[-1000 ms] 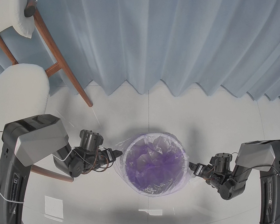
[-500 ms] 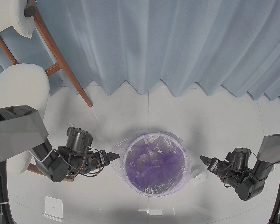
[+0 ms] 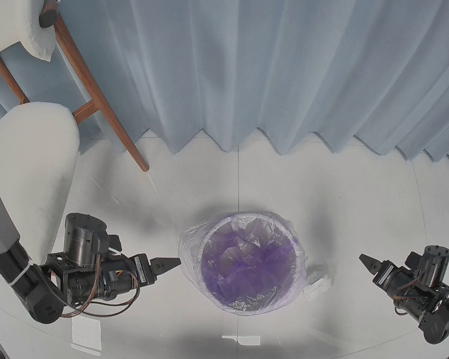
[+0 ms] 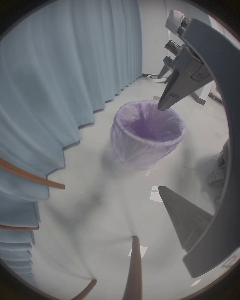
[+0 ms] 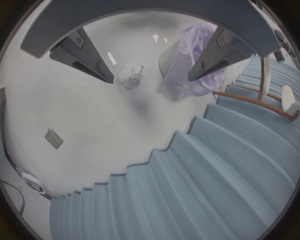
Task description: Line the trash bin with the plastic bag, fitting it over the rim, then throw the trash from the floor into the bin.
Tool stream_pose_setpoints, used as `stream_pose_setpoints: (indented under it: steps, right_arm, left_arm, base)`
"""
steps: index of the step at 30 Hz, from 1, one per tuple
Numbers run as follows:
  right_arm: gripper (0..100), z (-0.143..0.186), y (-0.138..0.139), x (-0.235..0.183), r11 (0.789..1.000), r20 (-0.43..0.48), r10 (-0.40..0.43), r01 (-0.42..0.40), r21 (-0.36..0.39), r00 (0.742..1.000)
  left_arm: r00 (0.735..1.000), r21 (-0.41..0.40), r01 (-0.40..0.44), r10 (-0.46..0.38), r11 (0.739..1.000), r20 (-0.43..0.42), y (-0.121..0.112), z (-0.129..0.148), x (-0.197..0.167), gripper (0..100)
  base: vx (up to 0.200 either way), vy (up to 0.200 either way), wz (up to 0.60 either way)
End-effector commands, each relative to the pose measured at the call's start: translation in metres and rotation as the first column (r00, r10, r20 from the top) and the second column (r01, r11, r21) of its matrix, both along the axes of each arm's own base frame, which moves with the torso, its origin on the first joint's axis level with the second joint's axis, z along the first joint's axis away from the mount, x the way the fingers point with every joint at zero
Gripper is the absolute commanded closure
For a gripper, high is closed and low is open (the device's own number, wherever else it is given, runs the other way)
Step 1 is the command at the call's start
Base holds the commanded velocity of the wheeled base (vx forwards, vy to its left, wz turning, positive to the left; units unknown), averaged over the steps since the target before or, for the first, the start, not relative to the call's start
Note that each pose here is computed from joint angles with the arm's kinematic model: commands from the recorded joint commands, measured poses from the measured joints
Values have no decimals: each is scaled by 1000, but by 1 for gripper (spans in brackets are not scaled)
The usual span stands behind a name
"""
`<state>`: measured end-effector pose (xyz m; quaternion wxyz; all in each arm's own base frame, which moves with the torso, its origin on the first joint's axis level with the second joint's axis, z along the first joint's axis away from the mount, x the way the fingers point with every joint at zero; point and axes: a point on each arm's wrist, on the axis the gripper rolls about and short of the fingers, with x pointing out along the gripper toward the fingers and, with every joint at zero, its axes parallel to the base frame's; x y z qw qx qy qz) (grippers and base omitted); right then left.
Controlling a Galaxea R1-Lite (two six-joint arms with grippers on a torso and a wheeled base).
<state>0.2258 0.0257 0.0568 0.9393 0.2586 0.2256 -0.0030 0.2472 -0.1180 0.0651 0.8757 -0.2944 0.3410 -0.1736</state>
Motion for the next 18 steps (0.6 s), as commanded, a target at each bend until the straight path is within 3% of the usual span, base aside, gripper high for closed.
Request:
stream_pose_setpoints:
  steps: [1, 3, 9, 18]
  right_arm:
    - [0, 25, -10, -29, 999, 105, -53, 53, 5, 993]
    - [0, 24, -11, -38, 998, 95, -59, 60, 0, 994]
    - [0, 31, -16, -44, 994, 123, -113, 114, 1, 986]
    - [0, 32, -17, -45, 988, 132, -149, 152, -14, 980]
  left_arm:
    - [998, -8, 67, -67, 998, -6, -5, 4, -28, 0]
    - [997, -4, 72, -72, 997, -11, -3, 1, -30, 0]
    - [985, -19, 159, -160, 987, -58, -3, -6, -47, 0]
    - [979, 6, 180, -179, 984, -94, -11, -20, -46, 0]
  base:
    - [0, 0, 0]
    - [0, 0, 0]
    - [-200, 0, 0]
    - [-200, 0, 0]
